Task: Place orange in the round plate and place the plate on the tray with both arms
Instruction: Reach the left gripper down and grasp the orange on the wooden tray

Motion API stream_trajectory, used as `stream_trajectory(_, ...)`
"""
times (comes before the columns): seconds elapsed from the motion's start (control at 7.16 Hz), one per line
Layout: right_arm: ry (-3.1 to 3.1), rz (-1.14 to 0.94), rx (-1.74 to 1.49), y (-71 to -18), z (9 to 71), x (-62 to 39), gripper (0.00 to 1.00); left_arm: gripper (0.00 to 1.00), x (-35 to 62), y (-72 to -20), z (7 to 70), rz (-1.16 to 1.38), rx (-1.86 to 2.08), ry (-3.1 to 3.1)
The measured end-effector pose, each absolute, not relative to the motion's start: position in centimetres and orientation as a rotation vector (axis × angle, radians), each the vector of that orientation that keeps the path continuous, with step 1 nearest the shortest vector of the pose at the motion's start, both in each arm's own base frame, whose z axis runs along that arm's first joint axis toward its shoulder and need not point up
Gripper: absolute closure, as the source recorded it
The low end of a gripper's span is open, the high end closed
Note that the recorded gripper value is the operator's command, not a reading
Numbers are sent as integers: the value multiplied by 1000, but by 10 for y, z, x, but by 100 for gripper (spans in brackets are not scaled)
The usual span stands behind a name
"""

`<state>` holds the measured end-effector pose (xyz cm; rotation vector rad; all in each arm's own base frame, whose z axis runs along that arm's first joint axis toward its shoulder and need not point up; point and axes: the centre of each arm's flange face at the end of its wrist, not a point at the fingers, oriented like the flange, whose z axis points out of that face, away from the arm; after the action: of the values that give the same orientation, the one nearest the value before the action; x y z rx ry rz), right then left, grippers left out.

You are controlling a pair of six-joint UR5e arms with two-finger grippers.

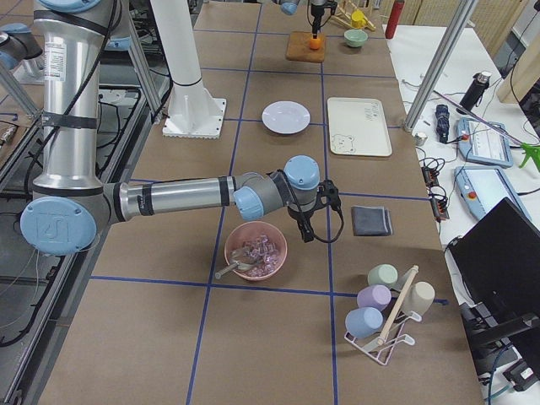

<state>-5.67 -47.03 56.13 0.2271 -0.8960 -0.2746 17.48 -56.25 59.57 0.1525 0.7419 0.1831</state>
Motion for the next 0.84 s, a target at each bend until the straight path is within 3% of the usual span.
stream_trajectory(0.42, -899, -288, 230, -475, 558, -63, 0, 8, 206, -562, 605, 230, 136, 742)
stream_trajectory(0.56, -899, -290, 231, -476, 557, -64, 0, 30, 208, -562, 610, 232, 130, 738)
stream_trajectory(0.7, -899, -290, 230, -476, 557, -64, 0, 80, 208, -562, 612, 231, 125, 736)
stream_trajectory(0.84, -900, -290, 230, -477, 557, -65, 0, 100, 208, -563, 611, 227, 122, 737)
